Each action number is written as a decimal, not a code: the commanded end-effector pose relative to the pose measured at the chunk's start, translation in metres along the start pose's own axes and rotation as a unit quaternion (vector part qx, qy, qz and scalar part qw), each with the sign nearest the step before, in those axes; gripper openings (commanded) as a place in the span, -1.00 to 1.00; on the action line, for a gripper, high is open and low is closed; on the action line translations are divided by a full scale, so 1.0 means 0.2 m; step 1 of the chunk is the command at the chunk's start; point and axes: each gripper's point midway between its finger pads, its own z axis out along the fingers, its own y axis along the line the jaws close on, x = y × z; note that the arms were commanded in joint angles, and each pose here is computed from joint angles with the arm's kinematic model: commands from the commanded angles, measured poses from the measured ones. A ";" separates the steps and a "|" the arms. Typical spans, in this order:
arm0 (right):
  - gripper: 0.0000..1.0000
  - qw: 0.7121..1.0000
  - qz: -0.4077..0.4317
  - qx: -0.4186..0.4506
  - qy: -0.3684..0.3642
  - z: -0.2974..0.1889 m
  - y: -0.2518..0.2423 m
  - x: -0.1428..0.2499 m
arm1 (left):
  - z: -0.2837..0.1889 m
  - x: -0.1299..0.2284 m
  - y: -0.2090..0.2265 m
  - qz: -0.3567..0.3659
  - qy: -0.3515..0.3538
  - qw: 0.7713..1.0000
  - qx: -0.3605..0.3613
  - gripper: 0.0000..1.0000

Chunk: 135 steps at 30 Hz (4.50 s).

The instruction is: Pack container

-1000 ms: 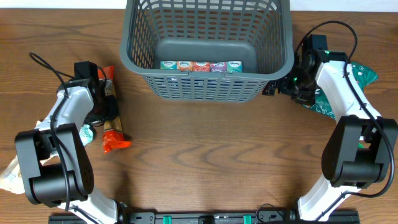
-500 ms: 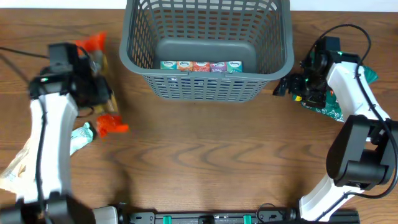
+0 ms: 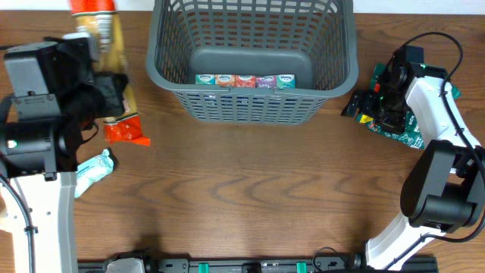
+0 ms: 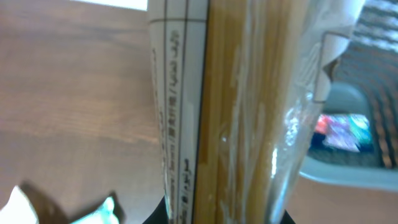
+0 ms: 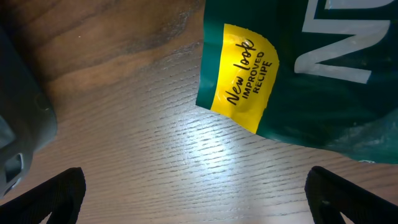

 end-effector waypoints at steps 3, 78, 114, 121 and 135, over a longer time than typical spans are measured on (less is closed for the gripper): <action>0.99 1.000 0.012 0.006 -0.001 0.00 -0.02 0.00 | -0.21 -0.23 -0.31 0.204 -0.101 0.971 0.071 -0.89; 0.99 0.925 0.221 0.201 -0.233 -1.49 -0.65 -0.03 | 0.20 -0.08 0.33 -0.044 0.017 0.992 -0.117 0.97; 0.99 0.979 -0.018 -0.110 -0.173 0.08 -0.87 -0.37 | 0.43 0.24 0.34 -0.058 0.112 0.989 -0.070 0.97; 0.98 0.973 0.015 -0.108 -0.204 0.22 -0.89 -0.36 | 0.43 0.23 0.34 -0.057 0.110 0.990 -0.069 0.97; -0.97 0.967 0.054 -0.156 -0.193 0.25 -0.79 -0.32 | 0.43 0.23 0.34 -0.057 0.109 0.990 -0.069 0.97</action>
